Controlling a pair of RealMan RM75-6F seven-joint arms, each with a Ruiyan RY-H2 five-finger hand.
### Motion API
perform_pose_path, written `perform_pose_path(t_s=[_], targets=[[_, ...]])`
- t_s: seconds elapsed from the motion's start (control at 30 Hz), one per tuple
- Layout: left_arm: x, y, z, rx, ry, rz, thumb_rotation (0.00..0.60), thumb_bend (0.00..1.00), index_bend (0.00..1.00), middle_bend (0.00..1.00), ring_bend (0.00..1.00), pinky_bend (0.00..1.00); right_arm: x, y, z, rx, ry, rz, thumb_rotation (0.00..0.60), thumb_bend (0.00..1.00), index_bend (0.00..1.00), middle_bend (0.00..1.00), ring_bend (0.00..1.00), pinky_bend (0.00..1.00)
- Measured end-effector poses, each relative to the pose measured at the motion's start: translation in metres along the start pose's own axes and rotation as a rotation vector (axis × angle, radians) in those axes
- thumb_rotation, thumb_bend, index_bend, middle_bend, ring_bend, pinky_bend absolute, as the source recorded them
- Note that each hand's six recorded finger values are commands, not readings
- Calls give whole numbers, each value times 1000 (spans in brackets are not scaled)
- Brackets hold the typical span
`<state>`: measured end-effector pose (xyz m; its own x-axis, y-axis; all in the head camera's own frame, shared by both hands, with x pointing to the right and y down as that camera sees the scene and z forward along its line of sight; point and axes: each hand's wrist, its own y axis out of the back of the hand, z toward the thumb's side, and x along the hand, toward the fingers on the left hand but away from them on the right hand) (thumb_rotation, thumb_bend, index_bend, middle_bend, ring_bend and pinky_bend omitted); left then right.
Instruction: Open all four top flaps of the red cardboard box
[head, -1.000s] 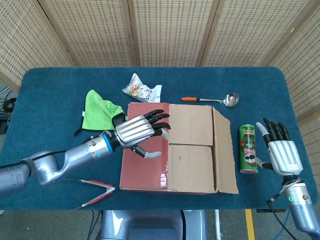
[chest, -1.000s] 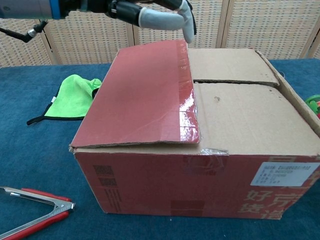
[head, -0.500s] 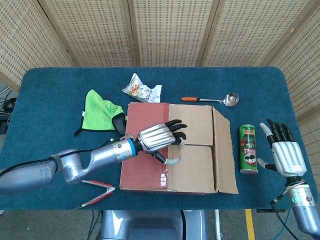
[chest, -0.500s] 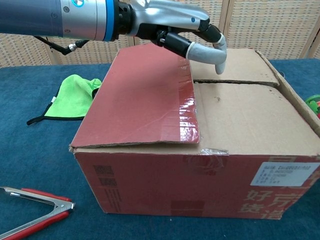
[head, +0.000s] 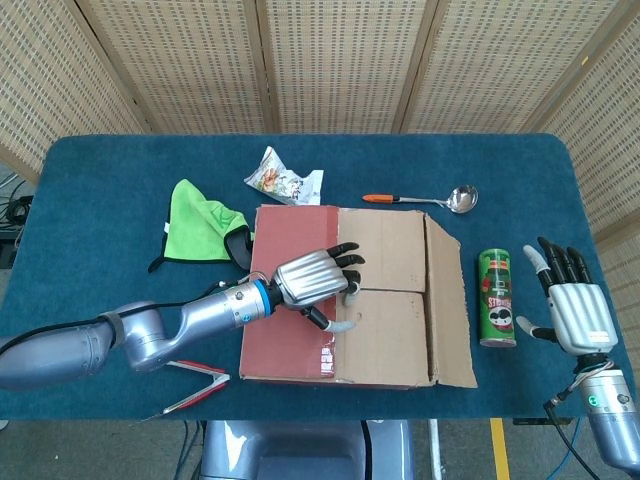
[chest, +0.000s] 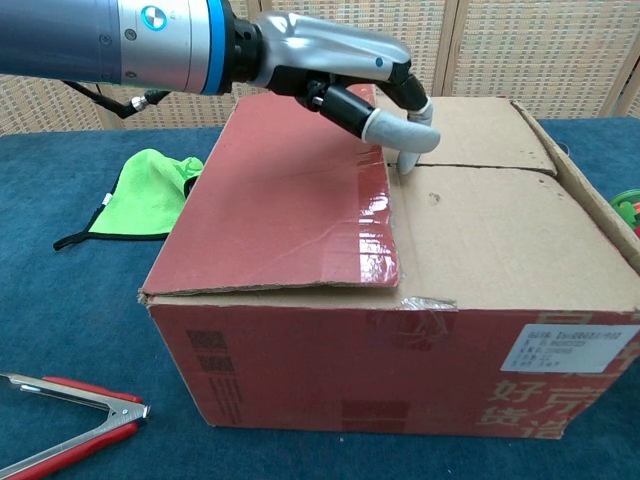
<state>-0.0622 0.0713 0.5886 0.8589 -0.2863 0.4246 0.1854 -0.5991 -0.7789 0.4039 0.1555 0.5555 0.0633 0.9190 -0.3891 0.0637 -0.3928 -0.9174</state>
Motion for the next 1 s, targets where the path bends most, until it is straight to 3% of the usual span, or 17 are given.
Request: perform_pose_path(t_s=[0.33, 1.0], targets=[[-5, 4, -6, 22, 24, 3, 109, 320, 502, 396, 156, 0, 0, 0, -2, -20, -4, -1, 600, 156, 0, 0, 0, 0], [-45, 41, -22, 62, 77, 79, 103, 305, 504, 400, 162, 0, -5, 1, 4, -35, 10, -6, 600, 156, 0, 0, 0, 0]])
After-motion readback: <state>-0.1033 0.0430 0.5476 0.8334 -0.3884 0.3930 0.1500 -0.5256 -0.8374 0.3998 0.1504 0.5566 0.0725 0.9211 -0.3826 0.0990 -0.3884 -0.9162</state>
